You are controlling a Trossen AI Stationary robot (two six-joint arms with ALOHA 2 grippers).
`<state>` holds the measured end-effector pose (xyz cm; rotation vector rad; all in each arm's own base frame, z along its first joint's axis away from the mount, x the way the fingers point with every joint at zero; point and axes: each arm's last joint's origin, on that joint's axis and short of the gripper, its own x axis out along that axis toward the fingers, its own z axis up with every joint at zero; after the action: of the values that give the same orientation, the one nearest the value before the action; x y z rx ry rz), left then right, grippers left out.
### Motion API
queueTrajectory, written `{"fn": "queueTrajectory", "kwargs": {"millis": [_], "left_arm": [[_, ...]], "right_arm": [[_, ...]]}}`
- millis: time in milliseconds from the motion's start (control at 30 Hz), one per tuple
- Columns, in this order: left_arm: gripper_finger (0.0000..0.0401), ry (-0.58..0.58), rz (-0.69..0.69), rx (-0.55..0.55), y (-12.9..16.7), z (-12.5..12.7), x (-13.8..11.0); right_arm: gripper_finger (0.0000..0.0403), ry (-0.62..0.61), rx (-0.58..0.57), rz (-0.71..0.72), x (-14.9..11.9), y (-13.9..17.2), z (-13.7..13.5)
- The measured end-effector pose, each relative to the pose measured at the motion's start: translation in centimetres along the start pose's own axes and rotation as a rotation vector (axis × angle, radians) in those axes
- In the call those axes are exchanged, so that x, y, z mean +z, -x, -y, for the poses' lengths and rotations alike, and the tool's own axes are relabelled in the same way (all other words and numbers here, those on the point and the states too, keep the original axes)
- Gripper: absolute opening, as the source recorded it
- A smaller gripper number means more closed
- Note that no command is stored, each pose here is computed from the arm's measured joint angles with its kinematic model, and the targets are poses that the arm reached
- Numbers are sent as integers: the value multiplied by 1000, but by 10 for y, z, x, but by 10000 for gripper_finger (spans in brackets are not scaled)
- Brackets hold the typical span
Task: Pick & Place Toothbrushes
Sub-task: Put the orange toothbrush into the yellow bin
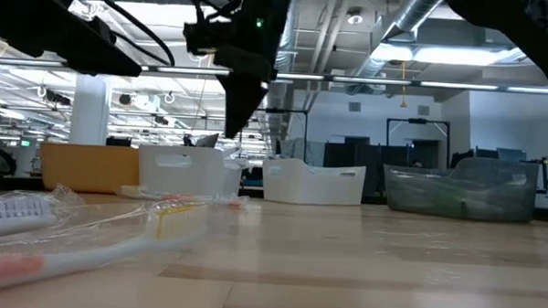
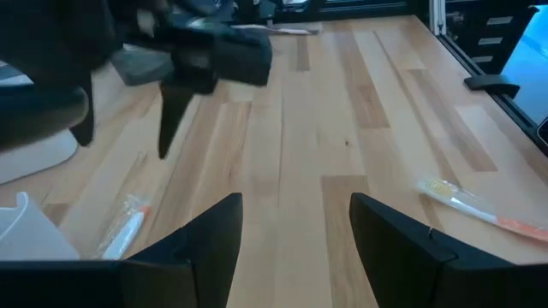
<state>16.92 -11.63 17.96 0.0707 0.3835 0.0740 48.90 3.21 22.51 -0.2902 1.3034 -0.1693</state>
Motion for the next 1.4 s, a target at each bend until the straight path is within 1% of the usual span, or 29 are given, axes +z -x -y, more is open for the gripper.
{"fn": "queueTrajectory", "kwargs": {"millis": [100,167,300,367,433,600,700,867,1133,1267,1400], "left_arm": [[209,-4,-5,1,2,-2,1],[209,2,-2,0,3,-3,1],[209,1,-17,4,4,-4,0],[209,7,-22,5,4,-4,-1],[209,8,-24,0,4,-4,-1],[209,7,-26,-2,4,-4,-1],[209,6,-26,-2,4,-4,-1],[209,0,-26,-1,4,-4,-1],[209,-1,-24,7,4,-4,-1],[209,-2,-24,8,4,-4,-1],[209,-2,-24,8,4,-4,-1]], "right_arm": [[255,2,-4,35,5,-4,1],[255,5,-1,23,4,-10,3],[255,-10,15,60,6,-11,4],[255,-12,19,50,4,-21,1],[255,-5,36,2,-3,-31,-3],[255,-29,39,-1,-11,-59,-9],[255,-36,34,17,-10,-60,-9],[255,-66,14,15,-13,-68,-2],[255,-134,34,6,-21,-89,18],[255,-154,91,23,-22,-93,22],[255,-175,210,19,-25,-101,27]]}}
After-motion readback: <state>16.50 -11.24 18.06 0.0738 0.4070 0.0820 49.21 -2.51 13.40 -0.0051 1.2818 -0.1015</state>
